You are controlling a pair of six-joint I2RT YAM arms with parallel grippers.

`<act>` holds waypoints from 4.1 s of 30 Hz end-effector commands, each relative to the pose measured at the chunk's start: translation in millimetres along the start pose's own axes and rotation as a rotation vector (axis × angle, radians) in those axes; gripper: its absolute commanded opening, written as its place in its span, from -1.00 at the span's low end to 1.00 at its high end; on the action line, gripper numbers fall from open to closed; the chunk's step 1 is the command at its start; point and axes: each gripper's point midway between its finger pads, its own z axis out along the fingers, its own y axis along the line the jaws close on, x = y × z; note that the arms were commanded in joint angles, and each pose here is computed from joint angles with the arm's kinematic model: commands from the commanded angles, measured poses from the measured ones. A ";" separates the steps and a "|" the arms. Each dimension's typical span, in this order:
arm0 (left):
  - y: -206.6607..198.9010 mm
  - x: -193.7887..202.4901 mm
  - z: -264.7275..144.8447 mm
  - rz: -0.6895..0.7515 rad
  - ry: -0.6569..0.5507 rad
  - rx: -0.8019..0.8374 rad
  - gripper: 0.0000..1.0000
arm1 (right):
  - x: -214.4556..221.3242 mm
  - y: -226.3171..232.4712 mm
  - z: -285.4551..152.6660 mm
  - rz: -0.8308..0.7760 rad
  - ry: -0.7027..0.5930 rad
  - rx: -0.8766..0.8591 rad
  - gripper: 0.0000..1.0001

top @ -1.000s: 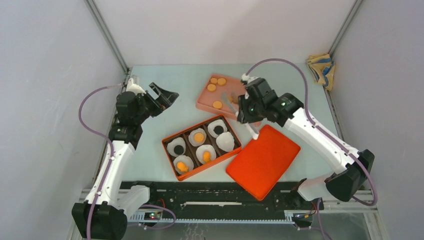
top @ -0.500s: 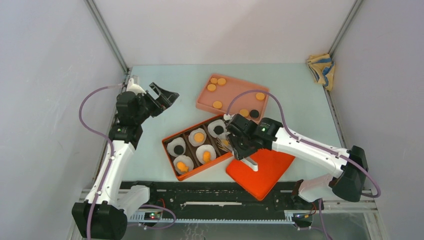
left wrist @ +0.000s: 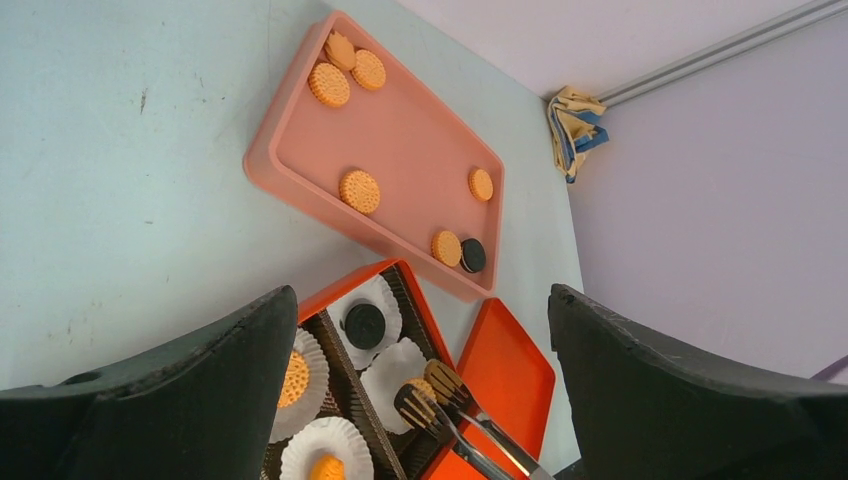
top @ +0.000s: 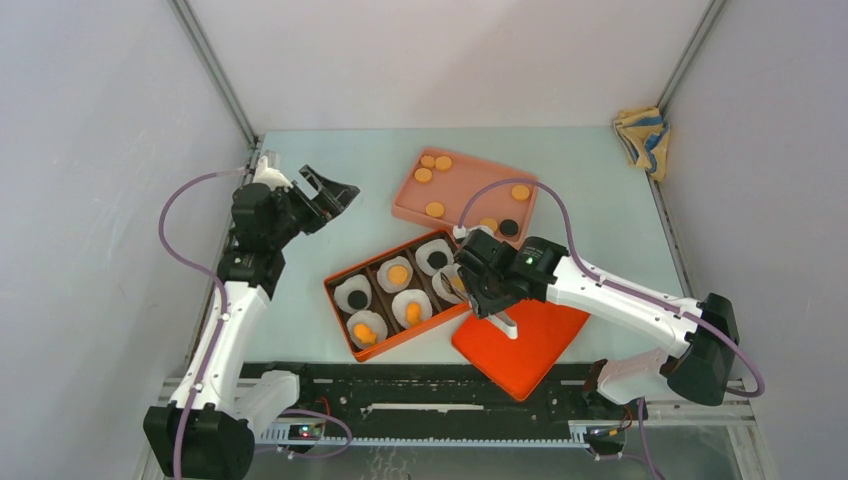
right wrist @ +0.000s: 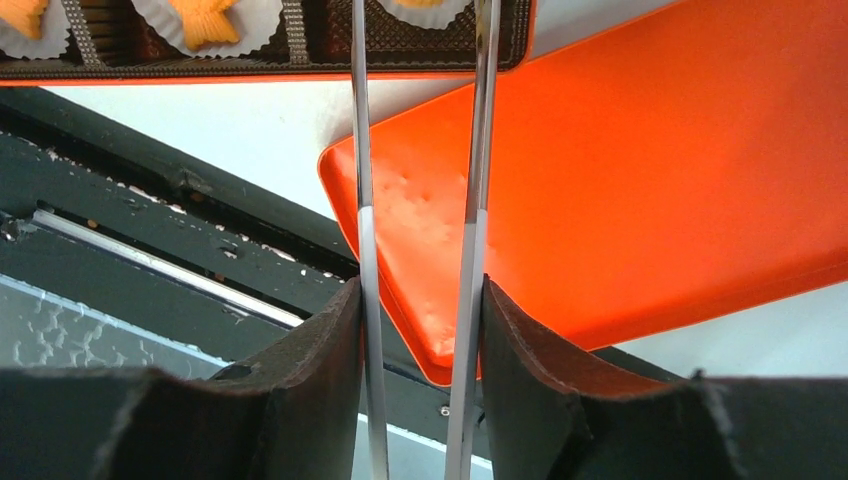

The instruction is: Pack the cookies

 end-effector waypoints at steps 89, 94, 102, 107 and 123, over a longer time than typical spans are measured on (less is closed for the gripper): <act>-12.0 20.3 25.2 0.008 0.090 0.093 0.50 | -149.6 -176.9 188.1 0.352 0.150 0.279 -1.00; -9.3 21.2 26.5 0.009 0.089 0.083 0.52 | -212.8 -205.7 192.1 0.378 0.057 0.274 -0.97; -4.7 23.2 30.3 0.013 0.102 0.069 0.54 | -226.3 -209.4 148.5 0.399 -0.081 0.247 -0.53; -12.4 24.4 29.7 0.034 0.111 0.091 0.58 | -174.9 -221.5 101.7 0.396 -0.094 0.360 -0.07; -27.8 38.3 33.5 0.053 0.147 0.119 0.59 | -47.7 -202.5 127.4 0.430 0.125 0.338 -0.01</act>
